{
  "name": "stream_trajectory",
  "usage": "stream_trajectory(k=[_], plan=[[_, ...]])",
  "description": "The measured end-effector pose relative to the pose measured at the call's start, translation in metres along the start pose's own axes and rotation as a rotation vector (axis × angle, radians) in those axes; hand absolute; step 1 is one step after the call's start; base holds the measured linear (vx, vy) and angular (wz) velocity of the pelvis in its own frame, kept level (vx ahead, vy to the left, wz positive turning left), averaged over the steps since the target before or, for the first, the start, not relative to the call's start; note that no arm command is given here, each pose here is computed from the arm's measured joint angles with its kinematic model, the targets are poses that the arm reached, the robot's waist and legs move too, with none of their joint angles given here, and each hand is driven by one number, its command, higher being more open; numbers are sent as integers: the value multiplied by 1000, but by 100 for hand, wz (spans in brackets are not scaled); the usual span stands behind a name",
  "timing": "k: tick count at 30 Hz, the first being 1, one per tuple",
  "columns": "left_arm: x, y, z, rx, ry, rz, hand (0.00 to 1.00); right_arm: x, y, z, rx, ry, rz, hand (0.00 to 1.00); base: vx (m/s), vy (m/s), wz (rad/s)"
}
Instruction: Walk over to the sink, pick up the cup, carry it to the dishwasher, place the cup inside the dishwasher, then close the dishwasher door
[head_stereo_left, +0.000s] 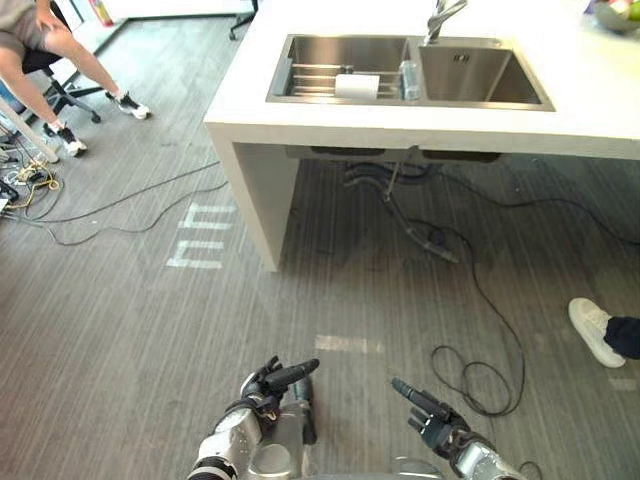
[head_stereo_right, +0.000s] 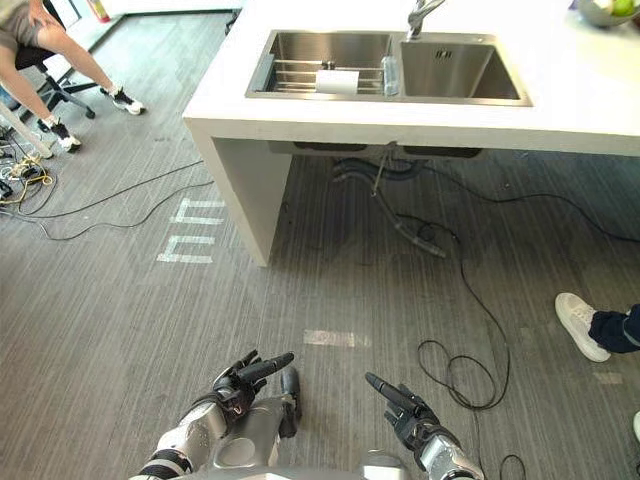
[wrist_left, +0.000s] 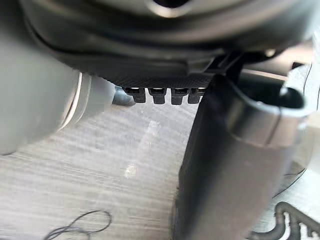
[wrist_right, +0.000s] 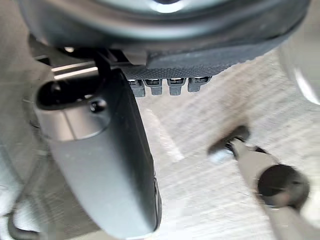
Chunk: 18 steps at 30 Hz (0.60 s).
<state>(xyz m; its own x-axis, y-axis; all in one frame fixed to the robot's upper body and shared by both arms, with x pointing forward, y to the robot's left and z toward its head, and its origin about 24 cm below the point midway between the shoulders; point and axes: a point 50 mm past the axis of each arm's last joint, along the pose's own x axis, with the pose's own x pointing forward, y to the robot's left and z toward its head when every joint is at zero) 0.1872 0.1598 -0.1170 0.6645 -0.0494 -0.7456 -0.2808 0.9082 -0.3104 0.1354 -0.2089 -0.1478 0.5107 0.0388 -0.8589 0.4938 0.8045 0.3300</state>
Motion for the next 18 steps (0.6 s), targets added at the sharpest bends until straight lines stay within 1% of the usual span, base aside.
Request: stream_trajectory(k=[2,4,6,9,11,13,15,18], plan=[[0,0,1,-2,-12,4,100,1,1,-8,4,49,-2,100,252,150,-14],[-2,2,-9,14,-1,20,100,1,-2,-14,63,65,-31,100,264,151,-25],[-4,3,-15,11,-14,26,100,1,-4,-9,91,42,-36,100,251,124,-2],[-7,11,-14,20,-49,67,100,1,-3,-5,125,2,-43,100,306,100,15],[-11,15,-16,25,-67,101,100,1,-3,10,153,-65,-41,100,352,65,-1],[-12,17,-15,24,-78,118,100,-1,-7,22,174,-113,-43,100,227,-11,20],[-13,21,-16,26,-74,128,100,-2,-12,23,189,-118,-65,100,271,-81,42],[-13,25,-14,-5,-75,135,100,-1,-7,17,244,-124,-58,100,326,-216,88]])
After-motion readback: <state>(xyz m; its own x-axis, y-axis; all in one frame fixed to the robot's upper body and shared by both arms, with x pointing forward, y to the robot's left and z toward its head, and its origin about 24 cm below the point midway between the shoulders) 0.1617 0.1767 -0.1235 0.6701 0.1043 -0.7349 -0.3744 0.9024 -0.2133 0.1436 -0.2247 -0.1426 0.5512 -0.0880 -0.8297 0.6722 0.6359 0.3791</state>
